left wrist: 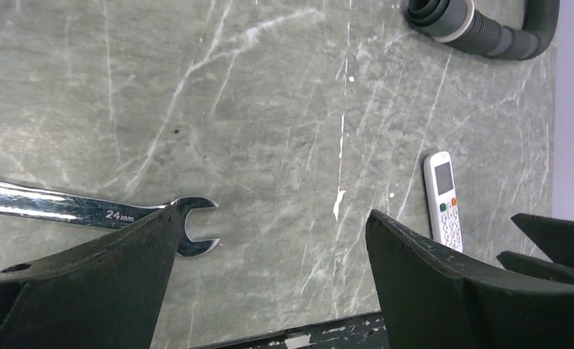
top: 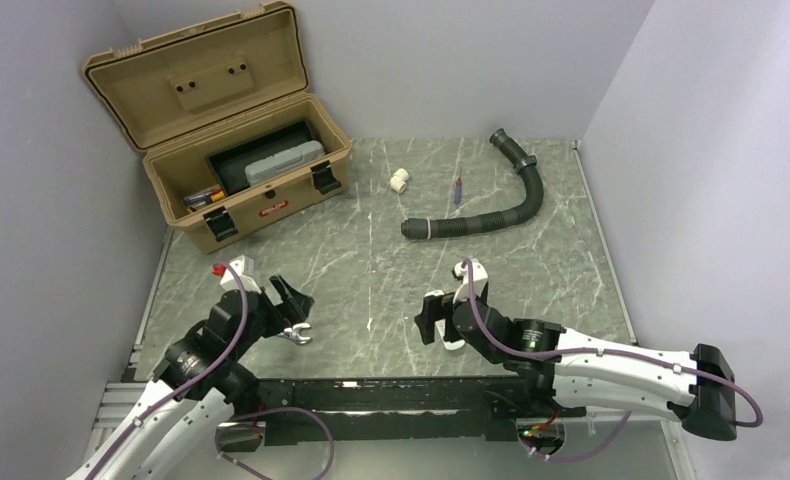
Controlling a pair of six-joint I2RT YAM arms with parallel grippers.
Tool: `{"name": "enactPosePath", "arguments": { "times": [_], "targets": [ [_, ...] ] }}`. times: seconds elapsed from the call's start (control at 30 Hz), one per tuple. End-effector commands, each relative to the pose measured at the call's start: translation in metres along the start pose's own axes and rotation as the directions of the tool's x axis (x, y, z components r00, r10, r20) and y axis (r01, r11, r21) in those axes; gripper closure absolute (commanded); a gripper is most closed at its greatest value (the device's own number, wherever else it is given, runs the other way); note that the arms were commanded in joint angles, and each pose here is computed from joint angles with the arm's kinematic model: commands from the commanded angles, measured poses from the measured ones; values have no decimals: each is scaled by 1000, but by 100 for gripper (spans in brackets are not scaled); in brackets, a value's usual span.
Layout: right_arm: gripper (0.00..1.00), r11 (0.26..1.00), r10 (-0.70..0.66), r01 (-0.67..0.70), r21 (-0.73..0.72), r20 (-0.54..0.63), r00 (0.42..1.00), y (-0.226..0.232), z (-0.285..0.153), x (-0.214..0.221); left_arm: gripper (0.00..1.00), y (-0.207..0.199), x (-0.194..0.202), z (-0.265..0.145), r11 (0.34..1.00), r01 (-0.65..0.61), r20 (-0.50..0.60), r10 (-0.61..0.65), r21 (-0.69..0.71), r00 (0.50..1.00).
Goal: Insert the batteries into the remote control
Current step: Reset both arms
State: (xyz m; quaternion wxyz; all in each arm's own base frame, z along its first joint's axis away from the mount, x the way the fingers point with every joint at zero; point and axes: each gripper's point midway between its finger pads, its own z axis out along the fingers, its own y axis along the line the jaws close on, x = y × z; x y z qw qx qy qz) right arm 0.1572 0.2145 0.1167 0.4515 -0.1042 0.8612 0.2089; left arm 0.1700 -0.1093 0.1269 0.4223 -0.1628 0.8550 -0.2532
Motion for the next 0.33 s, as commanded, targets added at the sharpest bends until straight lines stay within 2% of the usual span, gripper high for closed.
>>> {"name": "enactPosePath", "arguments": {
  "times": [0.0, 0.1, 0.3],
  "targets": [
    [0, 996, 19, -15, -89, 47, 999, 18, 2, -10, 1, -2, -27, -10, 999, -8, 79, 11, -42, 997],
    [0, 995, -1, 4, -96, 30, 1000, 20, 4, -5, 1, -1, -30, -10, 998, -15, 88, 20, -58, 996],
    [0, 997, -32, 32, -64, 7, 999, 16, 6, -3, 1, 4, -23, -12, 994, -65, 37, 68, -85, 997]
  ]
}}
